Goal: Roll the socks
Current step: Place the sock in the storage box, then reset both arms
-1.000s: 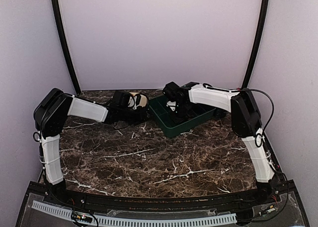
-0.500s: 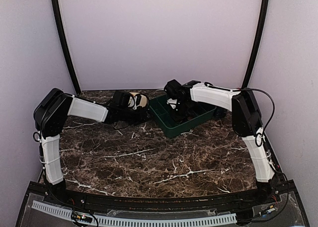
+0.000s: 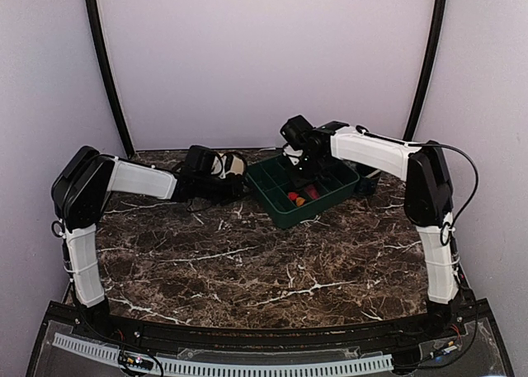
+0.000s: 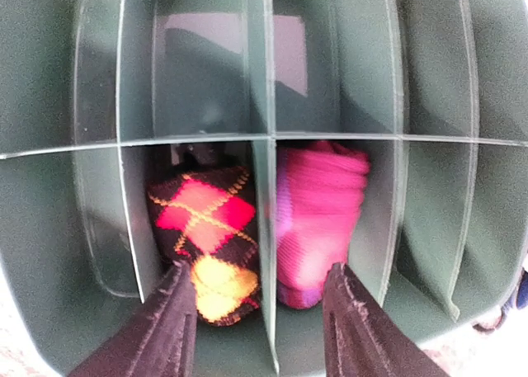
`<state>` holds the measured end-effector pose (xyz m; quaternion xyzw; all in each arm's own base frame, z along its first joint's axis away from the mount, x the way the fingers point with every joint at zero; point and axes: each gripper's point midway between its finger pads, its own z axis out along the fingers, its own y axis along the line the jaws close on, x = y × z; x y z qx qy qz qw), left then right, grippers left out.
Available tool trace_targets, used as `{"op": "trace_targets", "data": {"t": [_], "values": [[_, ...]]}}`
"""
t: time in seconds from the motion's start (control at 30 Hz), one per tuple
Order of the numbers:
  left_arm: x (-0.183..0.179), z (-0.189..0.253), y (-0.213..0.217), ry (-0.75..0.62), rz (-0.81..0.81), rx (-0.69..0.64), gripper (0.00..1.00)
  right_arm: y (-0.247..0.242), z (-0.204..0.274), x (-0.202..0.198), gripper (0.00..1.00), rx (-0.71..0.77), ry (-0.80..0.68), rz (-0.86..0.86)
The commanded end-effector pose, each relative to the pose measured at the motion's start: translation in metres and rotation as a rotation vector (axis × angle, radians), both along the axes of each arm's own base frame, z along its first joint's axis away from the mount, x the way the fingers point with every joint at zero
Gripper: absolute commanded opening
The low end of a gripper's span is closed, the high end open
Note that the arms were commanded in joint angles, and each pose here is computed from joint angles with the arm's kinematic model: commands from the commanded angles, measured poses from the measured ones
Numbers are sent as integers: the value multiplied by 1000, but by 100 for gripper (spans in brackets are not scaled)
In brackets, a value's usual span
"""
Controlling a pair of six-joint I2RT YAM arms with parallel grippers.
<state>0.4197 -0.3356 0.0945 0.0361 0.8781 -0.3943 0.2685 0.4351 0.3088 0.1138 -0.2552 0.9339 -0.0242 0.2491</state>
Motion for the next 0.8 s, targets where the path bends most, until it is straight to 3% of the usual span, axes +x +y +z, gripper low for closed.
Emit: {"op": "trace_targets", "data": {"t": [0.0,0.13,0.43,0.6,0.77], "values": [[3,42,2,-83,4,-3,52,-8,42,6,50,59,-121,-26],[3,49,14,-129,38,46,53,-17,64,2,53,97,-207,-43],[-3,77,86,-388,228,291,55,-105,131,-25,75,212,-662,-285],[-17,100,143,-534,408,415,58,-165,129,-51,91,255,-806,-472],[-33,118,190,-658,572,516,64,-201,113,-71,96,252,-848,-616]]}}
